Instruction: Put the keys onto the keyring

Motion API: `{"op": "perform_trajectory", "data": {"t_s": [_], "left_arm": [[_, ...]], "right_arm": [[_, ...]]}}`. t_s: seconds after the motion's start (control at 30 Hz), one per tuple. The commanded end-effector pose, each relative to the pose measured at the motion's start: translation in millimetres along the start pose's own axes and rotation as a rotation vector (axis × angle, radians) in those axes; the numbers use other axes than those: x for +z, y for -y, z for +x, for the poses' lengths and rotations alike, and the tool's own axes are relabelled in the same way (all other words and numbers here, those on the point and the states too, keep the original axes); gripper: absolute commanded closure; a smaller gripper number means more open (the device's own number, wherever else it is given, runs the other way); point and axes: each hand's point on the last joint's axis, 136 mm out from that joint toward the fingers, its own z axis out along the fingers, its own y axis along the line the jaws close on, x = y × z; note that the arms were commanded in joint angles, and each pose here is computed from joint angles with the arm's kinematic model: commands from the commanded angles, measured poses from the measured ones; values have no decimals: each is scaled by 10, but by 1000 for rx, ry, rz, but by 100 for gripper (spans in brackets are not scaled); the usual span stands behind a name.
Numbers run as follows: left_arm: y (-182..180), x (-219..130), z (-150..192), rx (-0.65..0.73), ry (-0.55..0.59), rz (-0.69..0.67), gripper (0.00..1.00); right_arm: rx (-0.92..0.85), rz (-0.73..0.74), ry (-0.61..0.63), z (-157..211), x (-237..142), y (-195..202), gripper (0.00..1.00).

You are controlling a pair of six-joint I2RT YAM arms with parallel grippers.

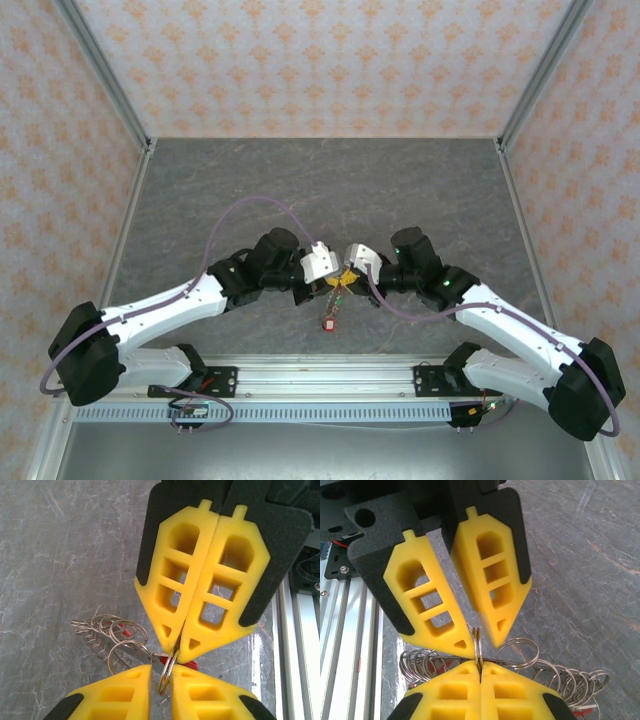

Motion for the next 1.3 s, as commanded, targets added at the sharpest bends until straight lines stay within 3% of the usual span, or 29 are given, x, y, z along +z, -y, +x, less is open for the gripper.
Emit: {"op": "perform_trajectory", "data": {"t_s": [0.0,0.13,0.3,0.47,0.67,0.9,1.13,1.27], "left_arm": [[15,-13,-98,23,10,16,87],[-6,-16,-99,26,10,3,100],[-52,-31,-117,16,39,-31,100],[-62,-93,-307,-19,176,-47,100],[15,-159,-486,-34,303,-1,100],[48,-191,-504,-33,319,13,100],[15,-169,-406,-46,273,-9,100],[-29,-151,-302,-40,200,-36,88]], "right_arm": [[-62,11,106,-355,-82,25,100],[-64,20,117,-362,-94,27,100],[-57,71,107,-278,-109,78,95],[-8,72,82,-86,-41,72,89],[46,50,141,-76,26,48,88],[64,36,183,-131,15,21,85],[45,60,169,-170,-55,38,97],[21,51,125,-171,-74,28,100]]}}
